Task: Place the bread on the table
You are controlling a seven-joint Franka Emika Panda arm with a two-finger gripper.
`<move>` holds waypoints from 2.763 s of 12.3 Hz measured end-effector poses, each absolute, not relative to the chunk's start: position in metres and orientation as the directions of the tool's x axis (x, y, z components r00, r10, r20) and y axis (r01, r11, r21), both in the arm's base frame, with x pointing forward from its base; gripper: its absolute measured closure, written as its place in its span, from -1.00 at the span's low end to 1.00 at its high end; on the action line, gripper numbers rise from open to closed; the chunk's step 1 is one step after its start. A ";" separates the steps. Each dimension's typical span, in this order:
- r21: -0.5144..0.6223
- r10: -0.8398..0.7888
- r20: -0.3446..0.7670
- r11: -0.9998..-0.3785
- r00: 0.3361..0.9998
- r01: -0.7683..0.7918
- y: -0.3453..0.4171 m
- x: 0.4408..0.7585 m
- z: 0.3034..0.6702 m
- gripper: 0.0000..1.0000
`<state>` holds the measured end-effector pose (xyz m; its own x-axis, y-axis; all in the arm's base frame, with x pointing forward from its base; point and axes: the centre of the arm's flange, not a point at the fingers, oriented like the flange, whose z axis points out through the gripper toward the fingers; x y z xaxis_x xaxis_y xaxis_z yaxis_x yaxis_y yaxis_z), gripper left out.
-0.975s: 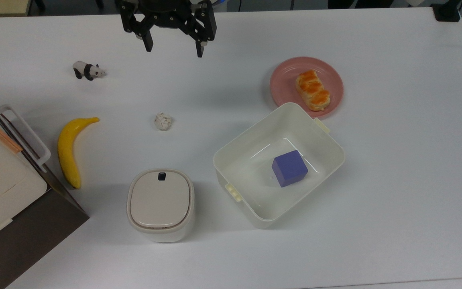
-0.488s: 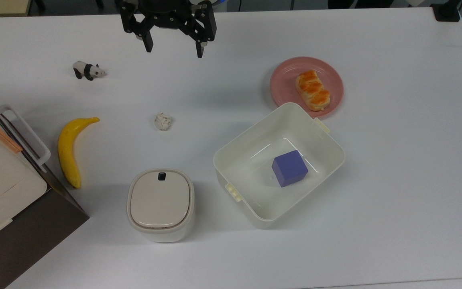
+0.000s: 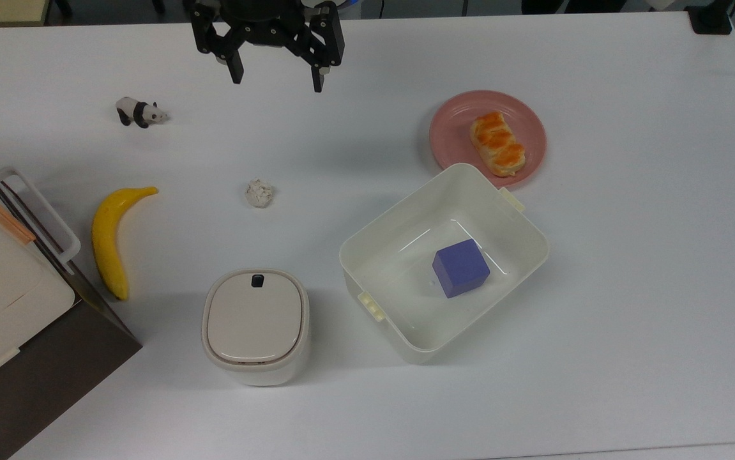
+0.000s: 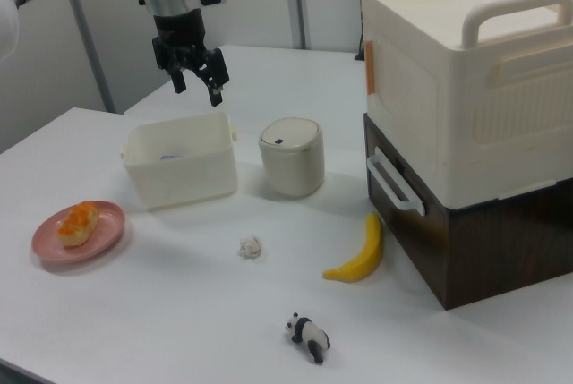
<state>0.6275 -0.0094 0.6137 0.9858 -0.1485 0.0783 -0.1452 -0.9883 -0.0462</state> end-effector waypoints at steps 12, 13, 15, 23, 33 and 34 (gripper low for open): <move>-0.002 -0.005 -0.003 -1.000 1.000 -0.005 0.009 0.624 0.590 -1.00; 0.021 0.033 -0.035 -0.999 0.999 0.034 0.026 0.622 0.575 -1.00; 0.039 0.121 -0.111 -0.991 0.986 0.126 0.077 0.611 0.540 -1.00; 0.091 0.369 -0.125 -0.920 0.921 0.381 0.251 0.546 0.464 -1.00; 0.272 0.277 -0.065 -0.919 0.959 0.284 0.333 0.530 0.340 -1.00; 0.271 0.278 -0.063 -0.919 0.958 0.285 0.334 0.530 0.341 -1.00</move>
